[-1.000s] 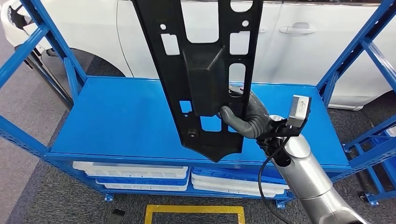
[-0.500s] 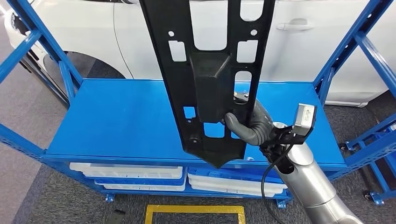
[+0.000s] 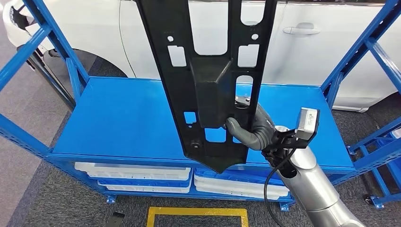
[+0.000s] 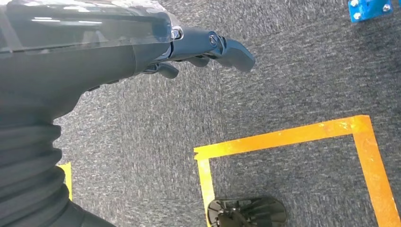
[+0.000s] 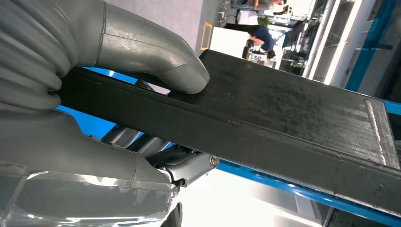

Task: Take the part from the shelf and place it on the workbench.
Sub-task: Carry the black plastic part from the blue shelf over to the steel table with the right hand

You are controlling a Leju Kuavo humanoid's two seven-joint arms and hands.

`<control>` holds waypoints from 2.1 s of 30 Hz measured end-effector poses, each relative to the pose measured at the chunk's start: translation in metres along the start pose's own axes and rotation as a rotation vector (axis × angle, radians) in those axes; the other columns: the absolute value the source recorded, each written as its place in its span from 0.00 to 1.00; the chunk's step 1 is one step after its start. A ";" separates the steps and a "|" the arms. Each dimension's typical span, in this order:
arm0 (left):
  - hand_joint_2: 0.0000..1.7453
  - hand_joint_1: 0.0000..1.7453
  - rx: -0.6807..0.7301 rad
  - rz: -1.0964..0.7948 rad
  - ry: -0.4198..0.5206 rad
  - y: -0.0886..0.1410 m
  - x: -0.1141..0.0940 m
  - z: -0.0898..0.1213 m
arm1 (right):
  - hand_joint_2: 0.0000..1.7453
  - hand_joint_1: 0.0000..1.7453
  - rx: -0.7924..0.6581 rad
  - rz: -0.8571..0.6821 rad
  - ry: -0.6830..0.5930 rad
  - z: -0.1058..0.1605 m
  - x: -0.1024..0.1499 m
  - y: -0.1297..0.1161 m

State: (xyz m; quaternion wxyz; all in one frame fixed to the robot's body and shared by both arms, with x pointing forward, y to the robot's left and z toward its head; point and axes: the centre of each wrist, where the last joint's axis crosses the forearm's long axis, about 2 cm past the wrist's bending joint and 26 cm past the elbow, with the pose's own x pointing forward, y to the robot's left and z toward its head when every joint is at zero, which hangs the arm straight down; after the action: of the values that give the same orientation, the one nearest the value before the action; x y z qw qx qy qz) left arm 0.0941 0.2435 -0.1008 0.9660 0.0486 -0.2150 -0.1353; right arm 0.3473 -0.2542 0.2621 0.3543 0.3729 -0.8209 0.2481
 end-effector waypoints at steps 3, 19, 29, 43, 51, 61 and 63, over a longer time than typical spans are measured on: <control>1.00 0.00 -0.001 0.005 0.003 0.000 -0.001 0.000 | 1.00 1.00 -0.004 -0.007 0.010 0.003 -0.002 0.002; 1.00 0.00 -0.009 -0.006 0.010 0.001 0.003 -0.001 | 1.00 1.00 -0.020 -0.007 -0.003 0.019 -0.005 0.028; 1.00 0.00 -0.009 -0.007 -0.004 0.003 0.009 -0.002 | 1.00 1.00 -0.028 -0.005 -0.016 0.024 -0.001 0.031; 1.00 0.00 -0.013 0.000 -0.020 0.001 0.007 -0.002 | 1.00 1.00 -0.021 0.003 -0.024 0.020 0.003 0.026; 1.00 0.00 -0.014 0.006 -0.013 0.001 0.003 -0.001 | 1.00 1.00 -0.021 -0.004 -0.022 0.021 0.001 0.028; 1.00 0.00 -0.009 0.013 -0.022 0.002 0.003 -0.001 | 1.00 1.00 -0.016 -0.007 -0.029 0.019 -0.001 0.025; 1.00 0.00 -0.011 0.013 -0.021 0.002 0.003 -0.001 | 1.00 1.00 -0.020 -0.011 -0.029 0.021 -0.002 0.025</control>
State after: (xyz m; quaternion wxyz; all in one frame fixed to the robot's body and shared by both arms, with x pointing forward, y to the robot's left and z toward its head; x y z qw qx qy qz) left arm 0.0981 0.2445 -0.1001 0.9647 0.0405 -0.2248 -0.1306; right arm 0.3201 -0.2522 0.2441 0.3476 0.3772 -0.8263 0.2326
